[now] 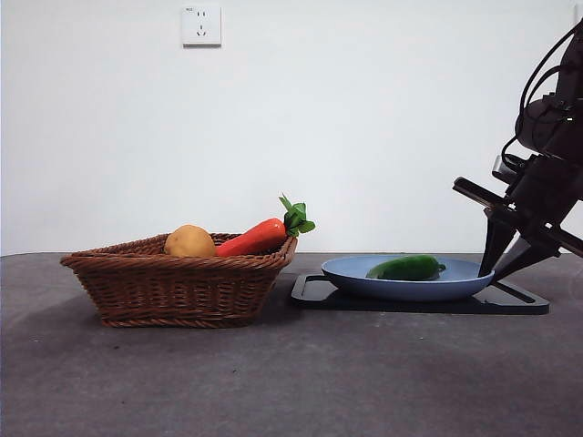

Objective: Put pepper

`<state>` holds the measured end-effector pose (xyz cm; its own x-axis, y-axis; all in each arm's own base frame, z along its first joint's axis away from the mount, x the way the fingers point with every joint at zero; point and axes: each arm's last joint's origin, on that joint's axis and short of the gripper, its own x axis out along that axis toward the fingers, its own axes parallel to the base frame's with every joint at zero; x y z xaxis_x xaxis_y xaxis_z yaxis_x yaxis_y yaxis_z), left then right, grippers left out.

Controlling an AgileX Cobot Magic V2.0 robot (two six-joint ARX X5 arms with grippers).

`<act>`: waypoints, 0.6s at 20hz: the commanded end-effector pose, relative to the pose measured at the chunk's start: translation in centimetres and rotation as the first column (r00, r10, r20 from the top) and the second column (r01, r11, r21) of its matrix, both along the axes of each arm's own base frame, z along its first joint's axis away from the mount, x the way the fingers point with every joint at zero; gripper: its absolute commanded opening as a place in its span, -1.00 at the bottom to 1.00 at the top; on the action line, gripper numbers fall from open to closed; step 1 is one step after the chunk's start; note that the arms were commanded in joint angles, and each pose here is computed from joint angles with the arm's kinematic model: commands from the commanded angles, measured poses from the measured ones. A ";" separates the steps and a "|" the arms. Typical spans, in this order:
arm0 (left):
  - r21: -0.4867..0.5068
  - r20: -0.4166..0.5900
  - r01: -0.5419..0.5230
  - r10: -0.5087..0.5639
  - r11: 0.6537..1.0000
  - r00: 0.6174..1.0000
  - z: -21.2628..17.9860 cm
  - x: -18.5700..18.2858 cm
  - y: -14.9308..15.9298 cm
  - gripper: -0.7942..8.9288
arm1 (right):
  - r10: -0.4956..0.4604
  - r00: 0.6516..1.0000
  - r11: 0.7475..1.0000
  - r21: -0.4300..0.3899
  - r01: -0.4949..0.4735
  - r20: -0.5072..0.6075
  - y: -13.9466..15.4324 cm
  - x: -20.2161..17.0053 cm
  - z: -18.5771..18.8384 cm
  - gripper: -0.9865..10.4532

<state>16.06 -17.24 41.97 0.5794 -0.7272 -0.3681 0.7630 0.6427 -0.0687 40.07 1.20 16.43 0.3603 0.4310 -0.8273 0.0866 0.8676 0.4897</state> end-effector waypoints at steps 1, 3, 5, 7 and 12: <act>-0.004 0.015 0.009 -0.009 1.000 1.000 0.4 0.0 -0.2 -0.35 | 0.008 1.000 1.000 -0.003 -0.008 -0.001 0.0 0.3 0.2 -0.53; 0.000 0.012 0.009 -0.009 1.000 1.000 0.4 0.0 -0.2 -0.35 | 0.017 1.000 1.000 -0.009 -0.016 0.009 0.0 -0.2 1.4 -0.49; 0.019 0.001 0.010 -0.010 1.000 1.000 0.2 -0.1 -0.2 -0.35 | 0.033 0.999 0.999 -0.022 -0.032 0.042 -0.2 -1.2 3.8 -0.49; 0.043 -0.015 0.012 -0.012 0.999 1.000 -0.1 -0.1 -0.1 -0.36 | 0.062 0.995 0.998 -0.012 -0.062 0.076 -0.1 -3.1 7.3 -0.49; 0.056 -0.027 0.012 -0.010 0.998 1.000 -0.2 -0.2 0.0 -0.36 | 0.271 0.942 0.962 -0.020 -0.273 0.198 1.7 -11.6 16.3 -0.49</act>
<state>15.86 -17.03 41.31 0.5588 -0.7055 -0.4359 0.7620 0.6442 -0.0657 28.64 2.80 32.10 0.3807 0.5358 -0.7537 -0.1843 0.8426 0.5060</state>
